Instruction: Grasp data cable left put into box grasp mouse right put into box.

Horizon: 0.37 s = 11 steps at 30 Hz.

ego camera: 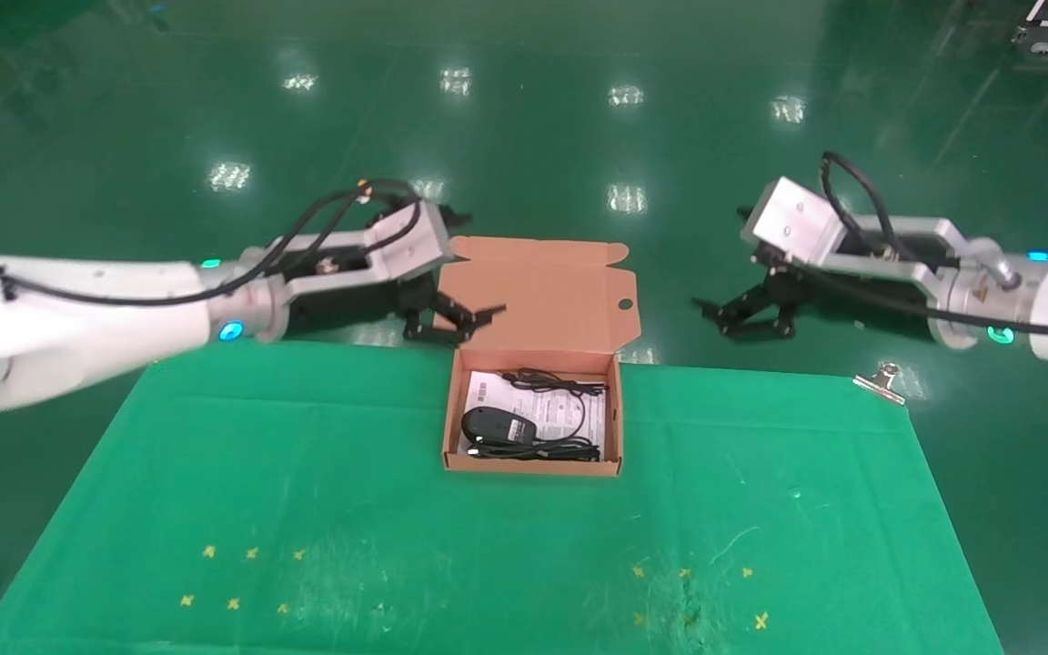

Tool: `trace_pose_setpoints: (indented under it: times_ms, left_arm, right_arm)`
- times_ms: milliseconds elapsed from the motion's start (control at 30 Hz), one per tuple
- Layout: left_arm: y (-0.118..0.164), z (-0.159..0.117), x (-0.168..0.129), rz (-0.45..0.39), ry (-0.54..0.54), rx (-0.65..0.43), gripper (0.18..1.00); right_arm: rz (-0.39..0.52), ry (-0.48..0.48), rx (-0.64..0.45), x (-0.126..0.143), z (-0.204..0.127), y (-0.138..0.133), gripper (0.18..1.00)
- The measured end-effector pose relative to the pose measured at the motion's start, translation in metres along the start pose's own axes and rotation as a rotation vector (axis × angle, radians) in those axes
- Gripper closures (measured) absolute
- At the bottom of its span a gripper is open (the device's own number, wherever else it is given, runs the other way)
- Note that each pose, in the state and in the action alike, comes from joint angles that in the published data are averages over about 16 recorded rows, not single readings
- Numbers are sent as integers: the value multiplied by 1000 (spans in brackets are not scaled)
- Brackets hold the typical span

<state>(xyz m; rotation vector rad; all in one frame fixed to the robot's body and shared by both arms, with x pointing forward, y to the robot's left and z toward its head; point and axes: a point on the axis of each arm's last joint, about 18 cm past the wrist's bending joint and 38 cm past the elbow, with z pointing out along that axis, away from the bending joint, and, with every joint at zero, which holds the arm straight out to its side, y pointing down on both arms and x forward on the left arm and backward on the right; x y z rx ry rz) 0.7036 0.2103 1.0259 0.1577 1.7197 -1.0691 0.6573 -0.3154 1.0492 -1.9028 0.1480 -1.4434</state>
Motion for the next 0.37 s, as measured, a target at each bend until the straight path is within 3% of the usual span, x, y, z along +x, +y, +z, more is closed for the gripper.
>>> trace_pose_setpoints:
  times_ms: [133,367]
  left_arm:
    - [0,-18,9,-80,25,56,212]
    - [-1,-35,17,-143,49,103,189]
  right_arm:
    - [68,-69,40,-17,-6,1,178]
    - [123,-129,81,-31,-13,1,178]
